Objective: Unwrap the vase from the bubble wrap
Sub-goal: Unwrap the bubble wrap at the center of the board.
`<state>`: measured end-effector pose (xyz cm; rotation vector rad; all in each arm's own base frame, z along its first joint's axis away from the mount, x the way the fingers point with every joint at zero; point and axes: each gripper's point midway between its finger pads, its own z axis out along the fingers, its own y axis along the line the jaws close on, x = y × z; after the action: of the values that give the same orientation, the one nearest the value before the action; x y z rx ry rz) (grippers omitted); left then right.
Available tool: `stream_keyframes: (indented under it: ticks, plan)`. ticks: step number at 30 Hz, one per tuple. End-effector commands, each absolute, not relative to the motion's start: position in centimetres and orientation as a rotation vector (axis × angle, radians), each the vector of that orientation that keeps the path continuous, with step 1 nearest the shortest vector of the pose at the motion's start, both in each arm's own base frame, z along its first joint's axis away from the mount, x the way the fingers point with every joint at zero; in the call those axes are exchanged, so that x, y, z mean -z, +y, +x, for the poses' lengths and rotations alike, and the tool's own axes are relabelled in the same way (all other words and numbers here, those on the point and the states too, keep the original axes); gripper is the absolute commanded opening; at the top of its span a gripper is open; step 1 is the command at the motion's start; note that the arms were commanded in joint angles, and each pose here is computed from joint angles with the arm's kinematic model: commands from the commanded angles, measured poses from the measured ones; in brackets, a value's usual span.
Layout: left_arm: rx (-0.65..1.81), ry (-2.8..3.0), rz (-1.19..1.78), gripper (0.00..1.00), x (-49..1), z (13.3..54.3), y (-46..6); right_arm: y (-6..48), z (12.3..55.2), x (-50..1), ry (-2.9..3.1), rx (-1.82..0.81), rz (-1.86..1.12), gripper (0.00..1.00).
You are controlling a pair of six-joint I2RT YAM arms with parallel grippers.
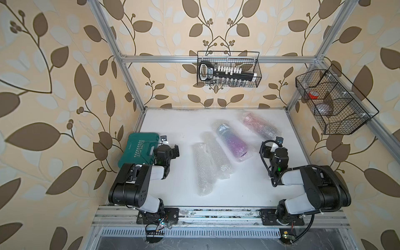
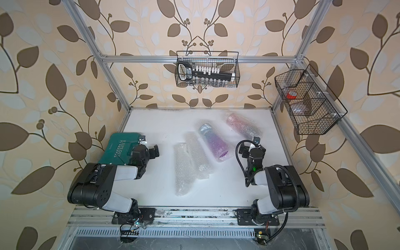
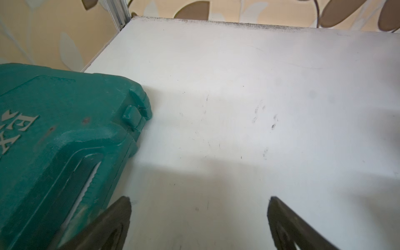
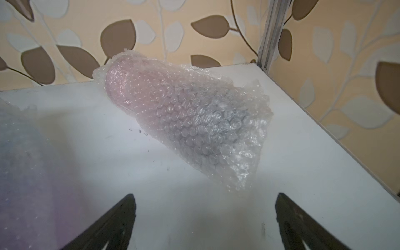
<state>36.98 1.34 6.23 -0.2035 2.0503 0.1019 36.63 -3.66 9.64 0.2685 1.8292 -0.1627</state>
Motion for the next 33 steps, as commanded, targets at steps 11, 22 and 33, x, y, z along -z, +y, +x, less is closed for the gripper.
stream_keyframes:
  ticks: [11, 22, 33]
  plan:
    - [-0.098, 2.000, -0.195, 0.99, -7.79, 38.11, 1.53, -4.06, 37.35, -10.53, 1.797, 0.177, 0.279, 0.99]
    - [-0.099, 1.999, -0.194, 0.99, -7.81, 38.11, 1.52, -4.01, 37.33, -10.54, 1.797, 0.176, 0.277, 0.99]
    - [-0.098, 1.999, -0.194, 0.99, -7.82, 38.13, 1.50, -4.01, 37.10, -10.83, 1.781, 0.176, 0.276, 0.99]
